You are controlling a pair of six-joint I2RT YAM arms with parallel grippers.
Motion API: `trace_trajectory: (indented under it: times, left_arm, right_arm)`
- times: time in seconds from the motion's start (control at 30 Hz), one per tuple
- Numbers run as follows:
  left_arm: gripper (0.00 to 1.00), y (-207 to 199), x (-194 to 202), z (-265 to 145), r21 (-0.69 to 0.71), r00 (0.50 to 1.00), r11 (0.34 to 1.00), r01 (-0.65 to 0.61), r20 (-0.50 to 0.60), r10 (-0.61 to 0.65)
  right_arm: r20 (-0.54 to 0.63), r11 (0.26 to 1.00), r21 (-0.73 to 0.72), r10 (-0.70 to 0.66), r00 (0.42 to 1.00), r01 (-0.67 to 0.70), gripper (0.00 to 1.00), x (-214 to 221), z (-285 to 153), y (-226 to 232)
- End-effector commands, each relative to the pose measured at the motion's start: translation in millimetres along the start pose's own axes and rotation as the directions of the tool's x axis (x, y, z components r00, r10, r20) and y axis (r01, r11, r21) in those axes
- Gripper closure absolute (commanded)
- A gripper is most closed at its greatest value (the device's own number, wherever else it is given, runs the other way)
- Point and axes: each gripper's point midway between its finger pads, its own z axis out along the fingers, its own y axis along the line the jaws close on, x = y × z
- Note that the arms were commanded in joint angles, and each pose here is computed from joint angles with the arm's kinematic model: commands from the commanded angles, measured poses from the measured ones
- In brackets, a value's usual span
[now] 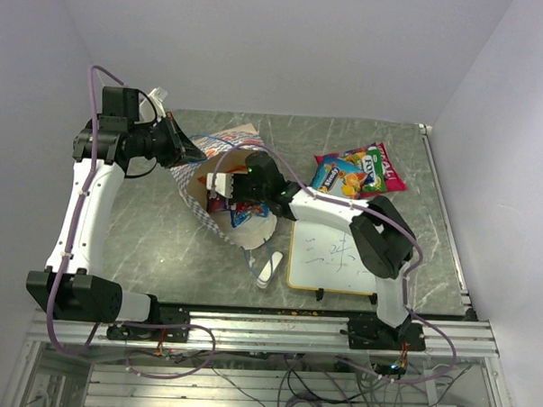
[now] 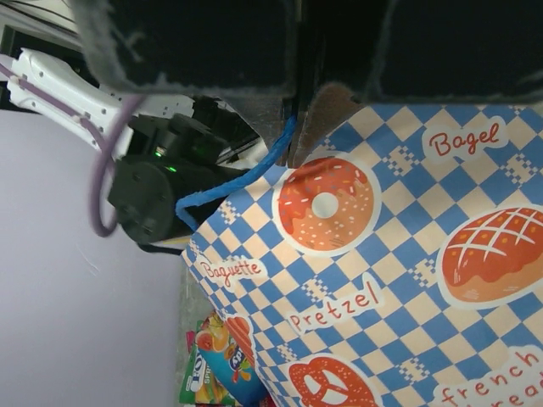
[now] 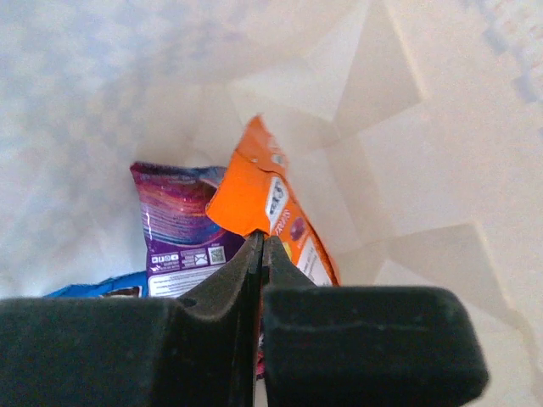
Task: Take the snacks out of the paper bag
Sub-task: Adjust the snack in the paper bag.
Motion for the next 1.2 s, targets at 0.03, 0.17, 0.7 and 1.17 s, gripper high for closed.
trace_trajectory:
  times: [0.03, 0.17, 0.7, 1.17]
  left_arm:
    - [0.93, 1.1, -7.2, -1.2, 0.010, 0.999, 0.999, 0.033, 0.036, -0.033]
    - [0.93, -1.0, -9.2, -0.3, 0.028, 0.997, 0.998, 0.062, 0.044, -0.063]
    - [0.93, -3.2, -9.9, 9.5, 0.090, 0.989, 0.987, 0.135, 0.048, -0.140]
    - [0.93, -5.3, -14.1, 7.7, 0.069, 0.992, 0.990, 0.122, 0.036, -0.125]
  right_arm:
    - [0.163, 0.998, -0.005, 0.059, 0.985, -0.059, 1.00, -45.4, -23.9, -3.1]
    - [0.195, 0.993, -0.009, 0.114, 0.974, -0.114, 1.00, -58.8, -36.3, -4.7]
    - [0.178, 0.980, -0.197, -0.002, 0.984, 0.038, 1.00, -45.7, -56.5, 64.5]
    - [0.064, 0.960, -0.183, -0.205, 0.977, 0.214, 0.53, 8.9, -40.1, 86.6]
